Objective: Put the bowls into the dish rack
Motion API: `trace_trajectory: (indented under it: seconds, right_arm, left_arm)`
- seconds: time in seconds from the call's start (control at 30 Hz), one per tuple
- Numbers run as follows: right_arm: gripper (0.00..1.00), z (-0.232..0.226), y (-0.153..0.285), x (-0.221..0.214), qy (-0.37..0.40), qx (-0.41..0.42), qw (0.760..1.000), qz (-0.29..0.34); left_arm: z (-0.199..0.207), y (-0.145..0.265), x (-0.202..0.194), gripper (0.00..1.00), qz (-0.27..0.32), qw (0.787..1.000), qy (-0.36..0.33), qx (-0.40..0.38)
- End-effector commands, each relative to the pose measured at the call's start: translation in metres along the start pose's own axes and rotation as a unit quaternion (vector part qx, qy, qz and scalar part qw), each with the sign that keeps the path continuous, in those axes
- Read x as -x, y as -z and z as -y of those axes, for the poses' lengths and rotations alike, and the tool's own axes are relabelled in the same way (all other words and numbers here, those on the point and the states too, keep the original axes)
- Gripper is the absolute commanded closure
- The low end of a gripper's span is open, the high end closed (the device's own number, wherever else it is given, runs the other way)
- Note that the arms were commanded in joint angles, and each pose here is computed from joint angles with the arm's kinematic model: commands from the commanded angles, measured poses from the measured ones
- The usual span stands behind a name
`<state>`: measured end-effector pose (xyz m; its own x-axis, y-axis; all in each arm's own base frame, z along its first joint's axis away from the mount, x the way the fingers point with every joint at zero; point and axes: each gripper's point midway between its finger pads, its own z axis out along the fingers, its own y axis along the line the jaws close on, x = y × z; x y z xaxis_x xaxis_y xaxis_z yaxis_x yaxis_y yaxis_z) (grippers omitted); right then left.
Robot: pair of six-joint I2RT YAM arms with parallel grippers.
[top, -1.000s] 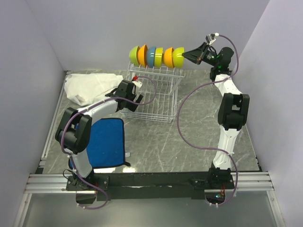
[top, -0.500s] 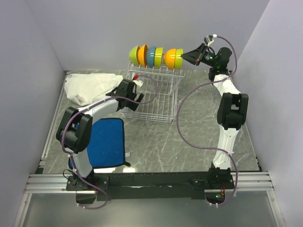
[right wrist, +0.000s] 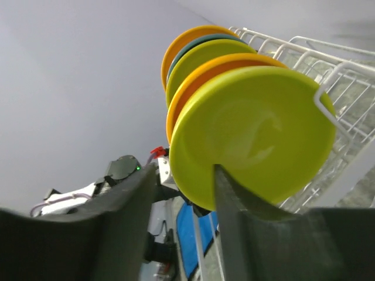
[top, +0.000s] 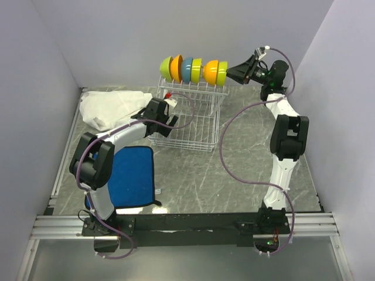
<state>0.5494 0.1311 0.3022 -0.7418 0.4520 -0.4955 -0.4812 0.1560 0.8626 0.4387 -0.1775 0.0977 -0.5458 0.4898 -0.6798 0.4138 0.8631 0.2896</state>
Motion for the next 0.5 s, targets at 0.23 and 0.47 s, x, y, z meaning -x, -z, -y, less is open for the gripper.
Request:
trace_trajectory:
  seconds: [0.23, 0.47]
  right_arm:
    - [0.00, -0.033, 0.071, 0.034, 0.079, -0.034, 0.996, 0.029]
    - [0.00, 0.041, 0.161, 0.045, 0.187, -0.357, 0.914, 0.046]
  left_arm:
    - [-0.032, 0.030, 0.040, 0.00, 0.069, 0.997, 0.013, 0.017]
    - [-0.061, 0.091, 0.071, 0.00, 0.147, 0.989, 0.009, 0.005]
